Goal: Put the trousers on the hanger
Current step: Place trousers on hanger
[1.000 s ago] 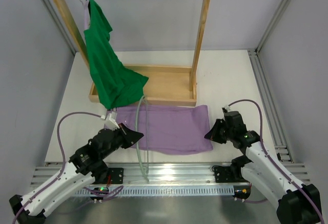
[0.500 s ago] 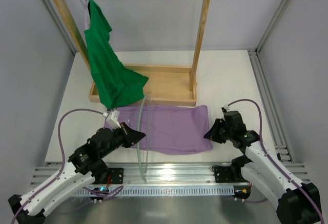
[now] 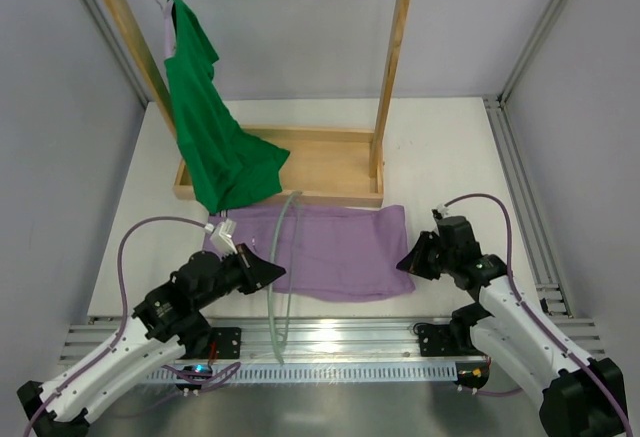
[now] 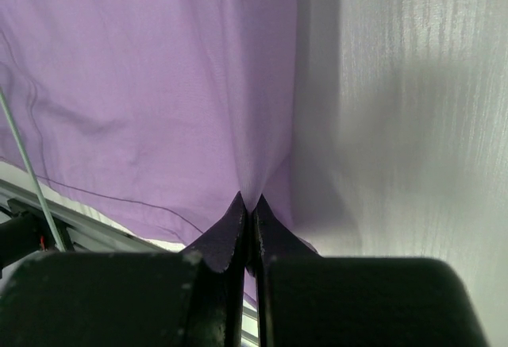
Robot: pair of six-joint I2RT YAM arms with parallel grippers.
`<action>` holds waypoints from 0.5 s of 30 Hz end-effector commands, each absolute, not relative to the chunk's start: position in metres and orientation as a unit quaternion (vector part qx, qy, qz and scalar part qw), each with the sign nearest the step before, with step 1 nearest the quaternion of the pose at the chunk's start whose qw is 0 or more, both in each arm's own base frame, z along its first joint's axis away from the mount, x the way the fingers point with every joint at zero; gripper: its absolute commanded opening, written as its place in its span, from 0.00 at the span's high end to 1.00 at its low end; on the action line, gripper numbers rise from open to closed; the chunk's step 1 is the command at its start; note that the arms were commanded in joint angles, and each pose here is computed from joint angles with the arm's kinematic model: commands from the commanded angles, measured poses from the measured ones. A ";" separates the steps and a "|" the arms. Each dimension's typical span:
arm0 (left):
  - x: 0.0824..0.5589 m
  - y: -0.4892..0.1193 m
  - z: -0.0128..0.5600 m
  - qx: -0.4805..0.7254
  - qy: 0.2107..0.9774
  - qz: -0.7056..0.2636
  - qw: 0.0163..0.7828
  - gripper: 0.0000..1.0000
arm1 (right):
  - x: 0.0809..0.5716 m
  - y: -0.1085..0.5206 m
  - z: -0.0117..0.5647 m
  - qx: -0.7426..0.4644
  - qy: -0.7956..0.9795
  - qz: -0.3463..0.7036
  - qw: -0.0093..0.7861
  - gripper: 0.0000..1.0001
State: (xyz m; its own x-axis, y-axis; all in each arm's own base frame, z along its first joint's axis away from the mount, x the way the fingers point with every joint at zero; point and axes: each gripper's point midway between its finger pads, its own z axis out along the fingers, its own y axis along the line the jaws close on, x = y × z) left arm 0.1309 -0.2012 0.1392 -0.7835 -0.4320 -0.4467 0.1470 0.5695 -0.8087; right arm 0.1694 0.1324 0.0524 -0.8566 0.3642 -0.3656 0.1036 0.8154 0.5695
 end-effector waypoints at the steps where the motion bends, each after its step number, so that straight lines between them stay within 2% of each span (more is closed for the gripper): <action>1: 0.133 -0.201 0.136 -0.107 0.820 -0.463 0.318 1.00 | 0.175 0.143 0.072 0.126 0.910 0.310 0.247 0.96; 15: 0.131 -0.208 0.122 -0.137 0.820 -0.475 0.290 1.00 | 0.178 0.158 0.115 0.133 0.876 0.370 0.279 0.96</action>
State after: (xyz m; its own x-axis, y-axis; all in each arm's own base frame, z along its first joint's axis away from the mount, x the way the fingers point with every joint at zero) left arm 0.1327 -0.2078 0.1270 -0.7896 -0.4796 -0.3828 0.0940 0.5218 -0.8478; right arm 0.1687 0.1484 0.0828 -0.8327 0.4207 -0.3600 0.0794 0.7342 0.6743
